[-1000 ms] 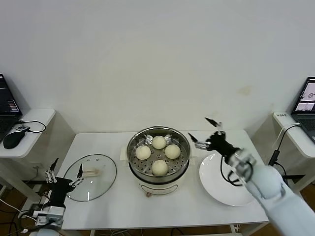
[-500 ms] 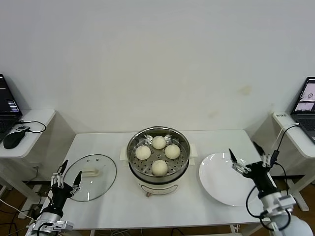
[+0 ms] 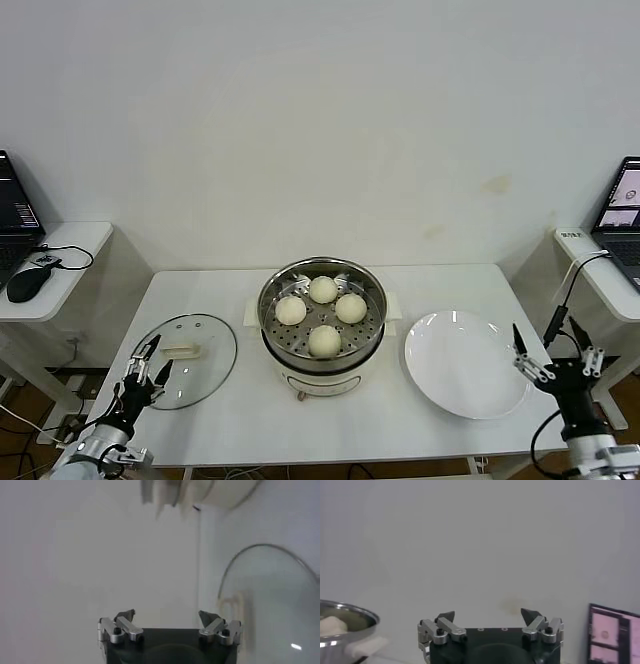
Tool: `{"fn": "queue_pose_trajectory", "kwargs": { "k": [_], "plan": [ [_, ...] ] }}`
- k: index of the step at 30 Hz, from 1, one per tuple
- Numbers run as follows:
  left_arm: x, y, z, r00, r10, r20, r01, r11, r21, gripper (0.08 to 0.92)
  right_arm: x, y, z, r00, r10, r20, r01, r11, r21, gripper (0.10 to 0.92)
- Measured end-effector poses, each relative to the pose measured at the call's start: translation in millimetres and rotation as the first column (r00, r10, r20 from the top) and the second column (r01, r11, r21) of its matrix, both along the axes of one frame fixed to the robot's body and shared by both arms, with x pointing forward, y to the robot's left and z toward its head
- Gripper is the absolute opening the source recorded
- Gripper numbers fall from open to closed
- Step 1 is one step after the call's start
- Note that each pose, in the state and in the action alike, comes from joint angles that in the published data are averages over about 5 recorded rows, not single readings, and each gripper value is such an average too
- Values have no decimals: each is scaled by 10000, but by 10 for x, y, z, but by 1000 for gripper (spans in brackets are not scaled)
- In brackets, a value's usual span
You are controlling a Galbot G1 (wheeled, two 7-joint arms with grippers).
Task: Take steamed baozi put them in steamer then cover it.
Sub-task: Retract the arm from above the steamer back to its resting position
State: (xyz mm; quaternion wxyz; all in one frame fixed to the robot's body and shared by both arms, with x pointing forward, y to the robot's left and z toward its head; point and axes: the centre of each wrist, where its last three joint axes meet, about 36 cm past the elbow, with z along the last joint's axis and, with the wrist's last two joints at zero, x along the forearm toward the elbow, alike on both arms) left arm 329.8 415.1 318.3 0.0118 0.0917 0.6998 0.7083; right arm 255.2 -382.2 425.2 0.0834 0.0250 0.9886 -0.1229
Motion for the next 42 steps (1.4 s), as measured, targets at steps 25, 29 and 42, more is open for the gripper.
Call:
{"fn": "queue_pose_trajectory", "kwargs": {
  "k": [25, 29, 42],
  "plan": [
    [686, 77, -326, 9975, 139, -693, -111, 9991, 404, 823, -191, -113, -82, 9971, -742, -176, 743, 9972, 33, 823],
    [767, 96, -337, 9973, 280, -673, -257, 9991, 338, 823, -199, -118, -101, 9969, -759, -223, 760, 9971, 40, 822],
    [921, 99, -401, 9955, 588, -746, -587, 9983, 42, 821, -192, -111, -161, 9970, -686, -352, 690, 9976, 104, 823]
  ]
}}
